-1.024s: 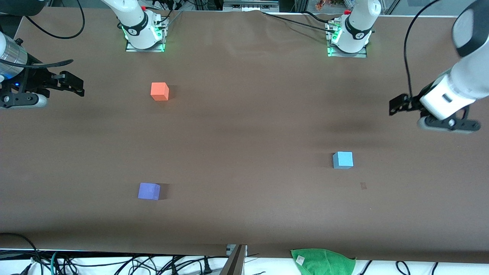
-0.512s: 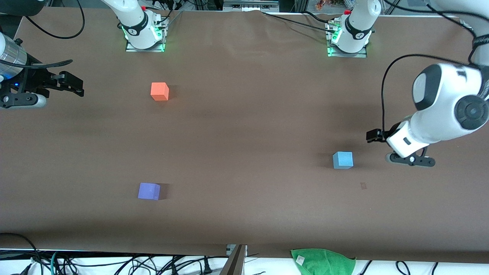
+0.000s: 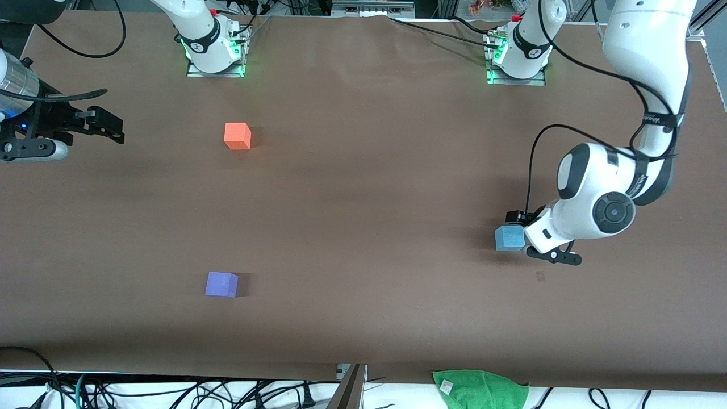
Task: Place blue block between orange and purple blocks
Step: 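Reach the left gripper down over the light-blue block, then close the left gripper on the light-blue block and lift it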
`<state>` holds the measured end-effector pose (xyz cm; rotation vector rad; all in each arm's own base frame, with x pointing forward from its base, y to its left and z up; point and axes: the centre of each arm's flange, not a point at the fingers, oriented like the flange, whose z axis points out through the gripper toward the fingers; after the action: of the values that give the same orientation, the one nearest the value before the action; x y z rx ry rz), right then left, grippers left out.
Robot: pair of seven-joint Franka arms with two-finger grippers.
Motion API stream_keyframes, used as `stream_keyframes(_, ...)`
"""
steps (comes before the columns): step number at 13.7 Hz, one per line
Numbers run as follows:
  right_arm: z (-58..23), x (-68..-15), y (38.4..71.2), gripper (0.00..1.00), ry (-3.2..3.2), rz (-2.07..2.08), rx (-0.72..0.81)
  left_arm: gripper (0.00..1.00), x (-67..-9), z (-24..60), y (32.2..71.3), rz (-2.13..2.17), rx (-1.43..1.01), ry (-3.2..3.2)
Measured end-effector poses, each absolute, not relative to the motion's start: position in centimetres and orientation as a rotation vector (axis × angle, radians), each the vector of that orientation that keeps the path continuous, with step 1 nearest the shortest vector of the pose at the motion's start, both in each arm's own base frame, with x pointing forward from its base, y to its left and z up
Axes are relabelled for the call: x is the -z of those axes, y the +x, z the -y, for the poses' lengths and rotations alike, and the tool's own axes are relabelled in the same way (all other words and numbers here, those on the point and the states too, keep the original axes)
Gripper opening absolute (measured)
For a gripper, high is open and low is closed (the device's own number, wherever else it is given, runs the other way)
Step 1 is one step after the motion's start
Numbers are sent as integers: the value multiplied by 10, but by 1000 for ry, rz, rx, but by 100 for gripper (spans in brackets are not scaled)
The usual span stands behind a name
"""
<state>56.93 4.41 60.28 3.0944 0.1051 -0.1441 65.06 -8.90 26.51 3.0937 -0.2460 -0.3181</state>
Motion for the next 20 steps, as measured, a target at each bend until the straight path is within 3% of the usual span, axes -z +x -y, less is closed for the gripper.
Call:
stream_keyframes(15,-44,-602,570,100,3095,-104,145,100,-188,109,654,145,245,3099)
stream_keyframes(18,-44,-602,570,100,3095,-104,145,85,-182,107,654,120,242,3103)
stream_keyframes(20,-44,-602,570,100,3095,-104,145,61,-183,107,655,113,232,3104)
